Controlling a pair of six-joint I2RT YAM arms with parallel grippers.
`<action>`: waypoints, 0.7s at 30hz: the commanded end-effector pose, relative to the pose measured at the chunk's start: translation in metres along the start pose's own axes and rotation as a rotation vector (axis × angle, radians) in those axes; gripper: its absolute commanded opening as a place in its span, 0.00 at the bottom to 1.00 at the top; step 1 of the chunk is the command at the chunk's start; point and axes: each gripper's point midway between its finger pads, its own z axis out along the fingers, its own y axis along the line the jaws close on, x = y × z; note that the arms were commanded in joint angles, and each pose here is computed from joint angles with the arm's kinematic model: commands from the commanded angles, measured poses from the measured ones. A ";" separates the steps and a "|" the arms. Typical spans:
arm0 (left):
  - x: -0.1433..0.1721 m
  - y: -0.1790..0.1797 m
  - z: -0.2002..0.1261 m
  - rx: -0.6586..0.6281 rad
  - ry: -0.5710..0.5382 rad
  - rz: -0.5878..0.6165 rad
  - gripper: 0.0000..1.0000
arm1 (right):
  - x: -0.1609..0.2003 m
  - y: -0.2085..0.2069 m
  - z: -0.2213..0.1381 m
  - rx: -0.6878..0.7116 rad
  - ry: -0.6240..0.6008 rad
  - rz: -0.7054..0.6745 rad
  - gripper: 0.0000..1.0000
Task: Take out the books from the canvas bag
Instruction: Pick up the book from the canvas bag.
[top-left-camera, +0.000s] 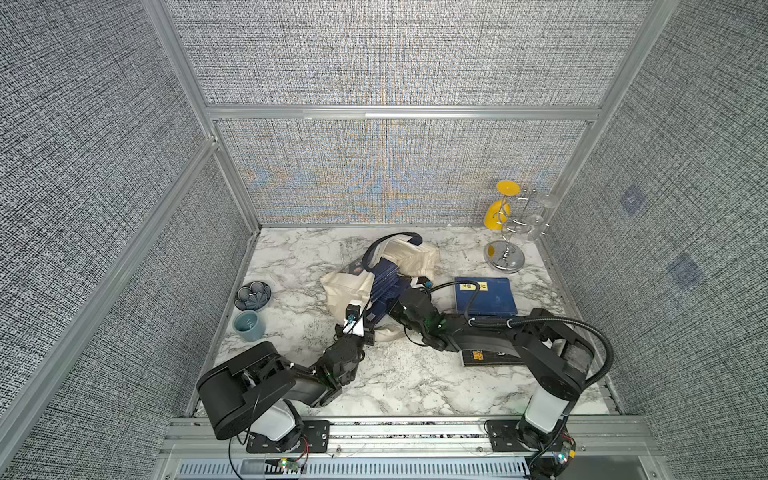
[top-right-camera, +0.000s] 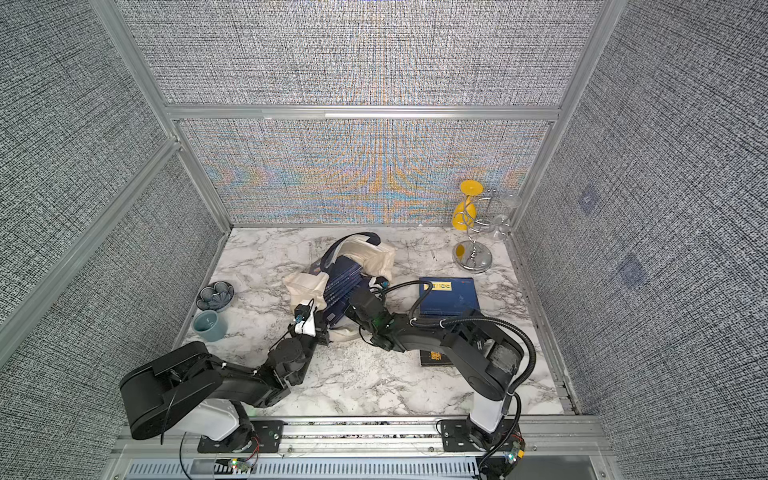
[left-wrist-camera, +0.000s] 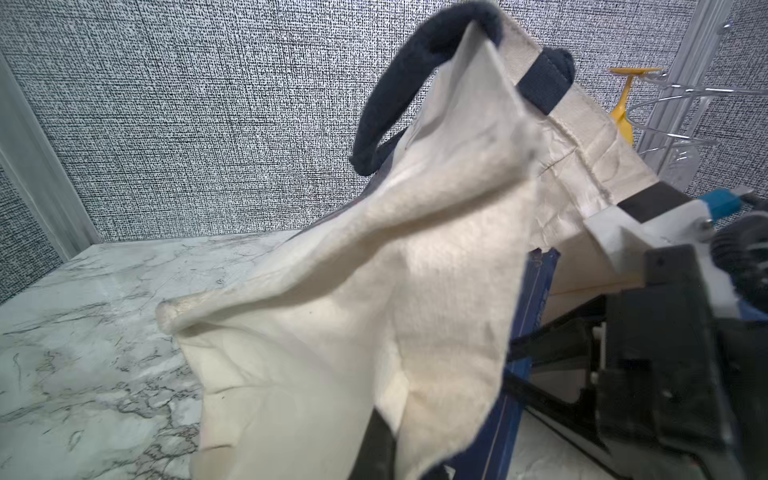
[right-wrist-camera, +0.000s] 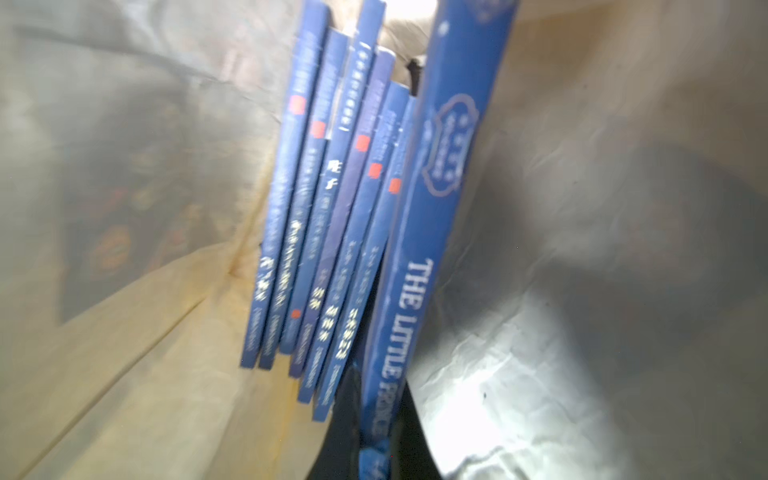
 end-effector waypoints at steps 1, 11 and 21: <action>-0.009 -0.003 0.001 0.010 -0.032 -0.024 0.00 | -0.006 0.017 -0.009 -0.068 -0.023 -0.076 0.00; -0.009 -0.004 0.002 0.012 -0.031 -0.026 0.00 | -0.005 0.006 -0.021 -0.050 -0.011 -0.090 0.02; -0.007 -0.004 0.002 0.012 -0.029 -0.027 0.00 | 0.001 -0.016 0.001 -0.032 0.001 -0.034 0.42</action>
